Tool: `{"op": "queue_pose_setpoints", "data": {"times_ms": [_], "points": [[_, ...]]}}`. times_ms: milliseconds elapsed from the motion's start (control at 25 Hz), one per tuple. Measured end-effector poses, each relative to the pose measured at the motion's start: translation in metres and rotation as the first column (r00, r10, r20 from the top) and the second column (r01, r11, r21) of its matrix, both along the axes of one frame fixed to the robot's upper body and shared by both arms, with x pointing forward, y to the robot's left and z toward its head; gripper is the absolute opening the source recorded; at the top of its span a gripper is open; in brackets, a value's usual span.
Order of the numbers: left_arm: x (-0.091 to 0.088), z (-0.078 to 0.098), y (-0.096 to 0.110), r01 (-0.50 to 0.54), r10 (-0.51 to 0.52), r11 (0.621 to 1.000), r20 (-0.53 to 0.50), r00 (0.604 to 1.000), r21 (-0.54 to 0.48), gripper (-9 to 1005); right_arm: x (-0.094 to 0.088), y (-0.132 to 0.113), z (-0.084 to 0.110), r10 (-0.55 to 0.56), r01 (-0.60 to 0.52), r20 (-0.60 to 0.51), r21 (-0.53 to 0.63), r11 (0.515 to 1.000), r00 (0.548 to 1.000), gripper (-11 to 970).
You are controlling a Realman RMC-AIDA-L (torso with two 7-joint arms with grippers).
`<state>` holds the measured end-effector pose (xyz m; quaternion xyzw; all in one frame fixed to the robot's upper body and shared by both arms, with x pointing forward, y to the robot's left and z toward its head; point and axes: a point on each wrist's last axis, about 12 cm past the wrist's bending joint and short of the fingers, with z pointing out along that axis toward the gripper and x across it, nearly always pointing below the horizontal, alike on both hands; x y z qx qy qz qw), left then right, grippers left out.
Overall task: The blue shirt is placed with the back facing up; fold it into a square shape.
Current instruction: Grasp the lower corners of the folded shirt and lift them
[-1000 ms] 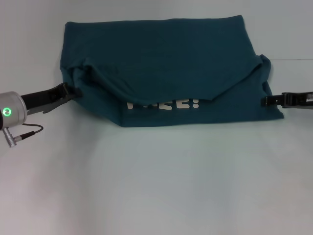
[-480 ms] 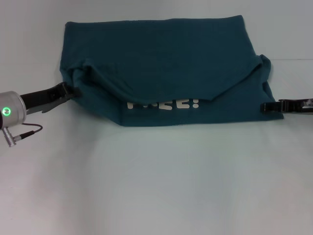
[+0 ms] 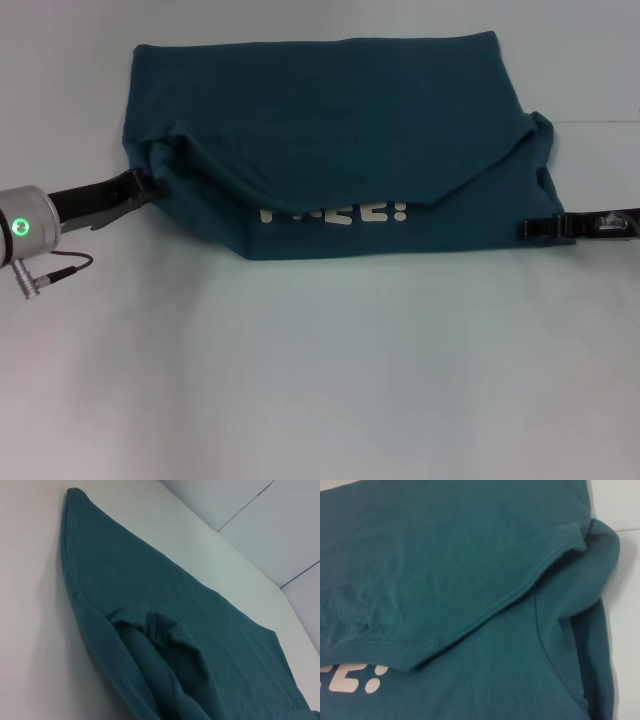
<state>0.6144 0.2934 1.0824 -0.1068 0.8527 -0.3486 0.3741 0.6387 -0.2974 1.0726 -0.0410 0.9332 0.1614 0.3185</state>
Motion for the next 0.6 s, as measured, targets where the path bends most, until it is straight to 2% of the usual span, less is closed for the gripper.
{"op": "queue_pose_setpoints", "data": {"times_ms": [280, 560, 600], "points": [[-0.0012, -0.0010, 0.0012, -0.005, 0.005, 1.000, -0.002, 1.000, -0.004, -2, 0.0003, -0.0005, 0.0019, -0.015, 0.015, 0.000, 0.030, 0.999, 1.000, 791], [-0.0013, -0.0010, 0.0013, -0.007, 0.007, 1.000, -0.002, 1.000, -0.006, -2, 0.0014, -0.0015, 0.0046, -0.016, 0.016, 0.001, 0.043, 0.999, 1.000, 607], [-0.0013, -0.0009, 0.0013, -0.006, 0.006, 1.000, -0.002, 1.000, -0.006, -2, 0.0017, -0.0020, 0.0054, -0.018, 0.018, 0.002, 0.047, 0.999, 1.000, 487]]}}
